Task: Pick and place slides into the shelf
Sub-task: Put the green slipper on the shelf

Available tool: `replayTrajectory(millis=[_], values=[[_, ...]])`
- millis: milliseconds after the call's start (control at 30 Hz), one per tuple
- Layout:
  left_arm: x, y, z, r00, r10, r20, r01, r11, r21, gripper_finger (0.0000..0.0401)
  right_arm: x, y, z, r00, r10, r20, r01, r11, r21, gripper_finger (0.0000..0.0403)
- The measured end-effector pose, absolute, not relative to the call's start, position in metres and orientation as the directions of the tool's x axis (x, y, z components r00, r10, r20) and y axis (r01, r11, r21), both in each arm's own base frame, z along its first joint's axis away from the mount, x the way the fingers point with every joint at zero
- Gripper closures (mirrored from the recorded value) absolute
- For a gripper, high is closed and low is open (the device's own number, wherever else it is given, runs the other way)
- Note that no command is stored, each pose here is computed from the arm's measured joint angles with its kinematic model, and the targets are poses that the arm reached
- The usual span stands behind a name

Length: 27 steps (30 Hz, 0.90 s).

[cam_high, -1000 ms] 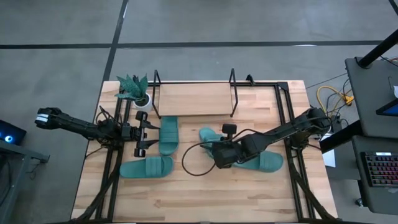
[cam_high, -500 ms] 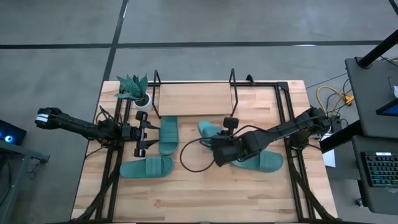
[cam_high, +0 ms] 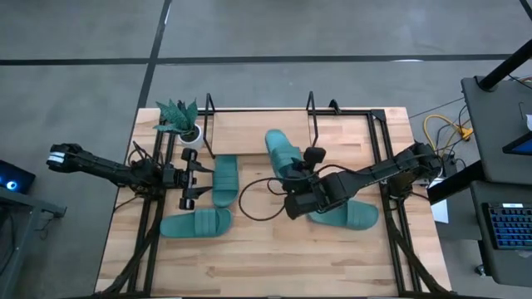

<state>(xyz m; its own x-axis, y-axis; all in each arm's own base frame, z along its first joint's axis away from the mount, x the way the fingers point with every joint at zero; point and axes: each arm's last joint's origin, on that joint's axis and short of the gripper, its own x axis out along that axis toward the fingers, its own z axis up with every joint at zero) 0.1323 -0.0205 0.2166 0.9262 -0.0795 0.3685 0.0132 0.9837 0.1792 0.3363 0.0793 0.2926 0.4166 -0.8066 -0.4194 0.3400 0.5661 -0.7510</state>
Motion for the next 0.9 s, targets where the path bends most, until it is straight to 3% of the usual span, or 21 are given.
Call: replayTrajectory(millis=[600, 900], values=[[0.132, -0.02, 0.217, 0.926, -0.079, 0.368, 0.013, 0.984, 0.179, 0.0197, 0.337, 0.009, 0.259, 0.194, -0.9, -0.391, 0.399, 0.436, -0.806, 0.039], [0.132, -0.02, 0.217, 0.926, -0.079, 0.368, 0.013, 0.984, 0.179, 0.0197, 0.34, -0.003, 0.24, 0.193, -0.904, -0.382, 0.414, 0.428, -0.803, 0.039]])
